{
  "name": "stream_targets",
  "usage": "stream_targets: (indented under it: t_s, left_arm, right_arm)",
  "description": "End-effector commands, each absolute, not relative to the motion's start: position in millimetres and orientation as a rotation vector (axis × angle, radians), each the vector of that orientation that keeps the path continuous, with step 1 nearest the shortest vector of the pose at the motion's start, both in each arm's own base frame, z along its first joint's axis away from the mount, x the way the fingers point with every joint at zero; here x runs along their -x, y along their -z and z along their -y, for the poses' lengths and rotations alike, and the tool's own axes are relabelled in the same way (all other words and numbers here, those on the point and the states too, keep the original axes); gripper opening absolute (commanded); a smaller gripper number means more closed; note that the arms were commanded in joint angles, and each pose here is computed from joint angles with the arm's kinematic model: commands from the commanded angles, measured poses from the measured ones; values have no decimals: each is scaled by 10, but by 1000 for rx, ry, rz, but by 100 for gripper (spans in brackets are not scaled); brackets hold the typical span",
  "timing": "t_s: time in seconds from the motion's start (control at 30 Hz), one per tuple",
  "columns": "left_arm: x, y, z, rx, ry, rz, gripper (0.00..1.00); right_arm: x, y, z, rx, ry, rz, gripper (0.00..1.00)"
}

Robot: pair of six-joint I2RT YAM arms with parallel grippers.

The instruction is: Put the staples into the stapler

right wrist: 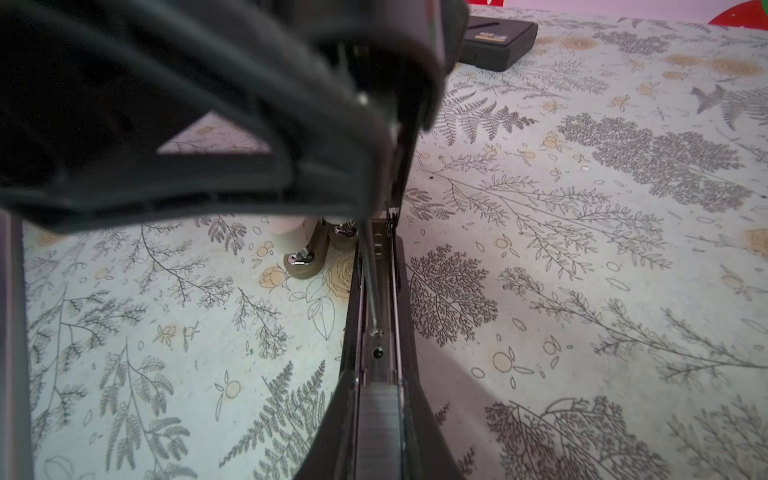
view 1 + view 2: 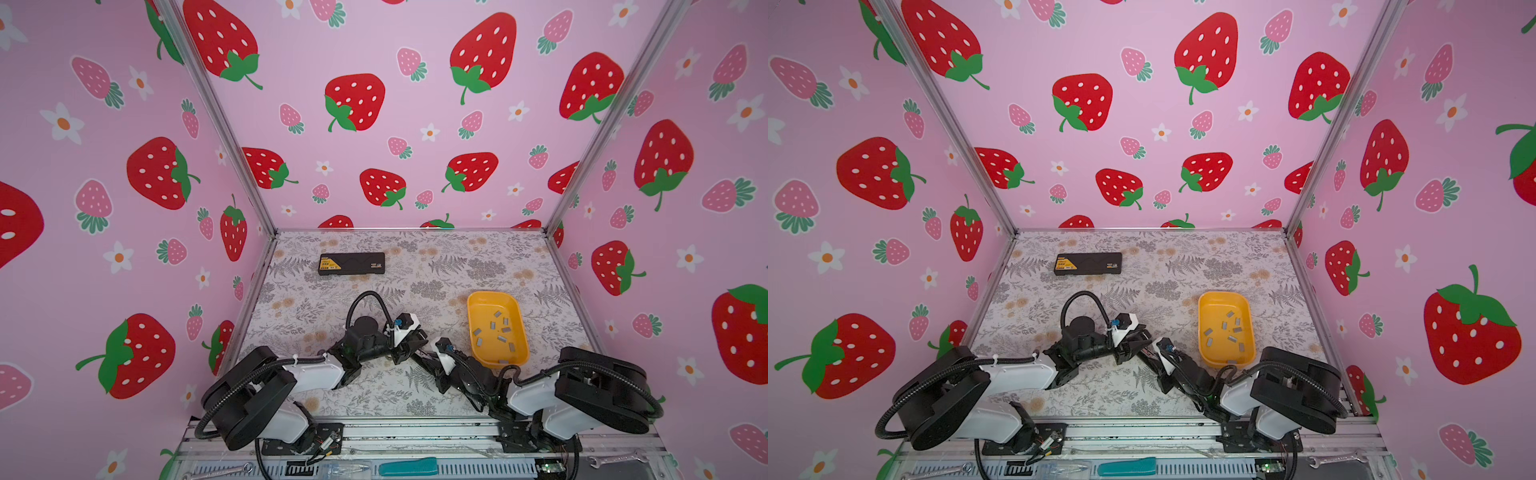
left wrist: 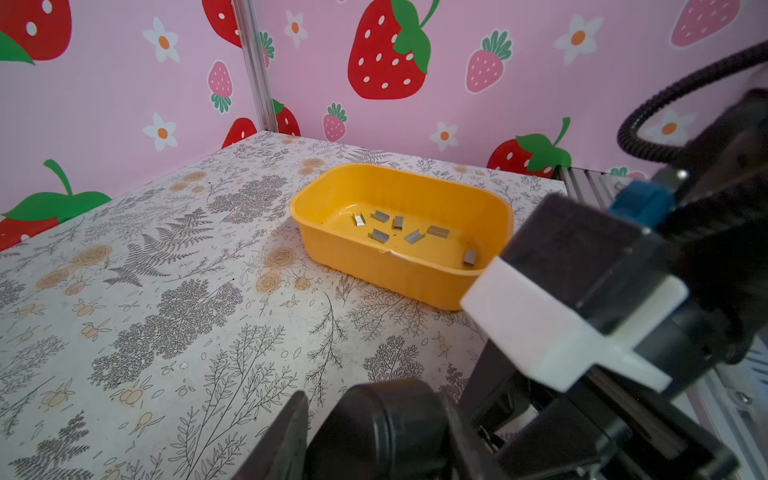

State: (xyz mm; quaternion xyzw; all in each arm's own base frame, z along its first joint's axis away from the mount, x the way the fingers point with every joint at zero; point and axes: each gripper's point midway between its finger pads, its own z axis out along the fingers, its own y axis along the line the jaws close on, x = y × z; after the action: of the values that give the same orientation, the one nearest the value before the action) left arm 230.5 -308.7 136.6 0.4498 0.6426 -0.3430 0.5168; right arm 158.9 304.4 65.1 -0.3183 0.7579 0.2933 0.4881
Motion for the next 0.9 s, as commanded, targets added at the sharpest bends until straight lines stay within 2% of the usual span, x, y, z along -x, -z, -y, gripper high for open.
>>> stream_targets:
  t_s: [0.0, 0.2, 0.6, 0.8, 0.87]
  left_arm:
    - [-2240, -1267, 3097, -1128, 835, -1548, 50]
    - [-2219, -1222, 3136, -1146, 842, -1546, 51]
    - [-2121, -1235, 3189, -1189, 869, -1508, 67]
    - [-2146, -1350, 3163, -1147, 863, -1498, 69]
    - [-2158, -1403, 3140, -1121, 856, -1499, 69]
  right_arm:
    - [-1661, -876, -3089, 691, -745, -1768, 8]
    - [-1707, -830, -3054, 669, -711, -1786, 8]
    - [-1835, -631, -2834, 575, -580, -1869, 8]
    - [-1846, -562, -2803, 565, -563, -1890, 8]
    - [-1844, -548, -2814, 569, -561, -1895, 11]
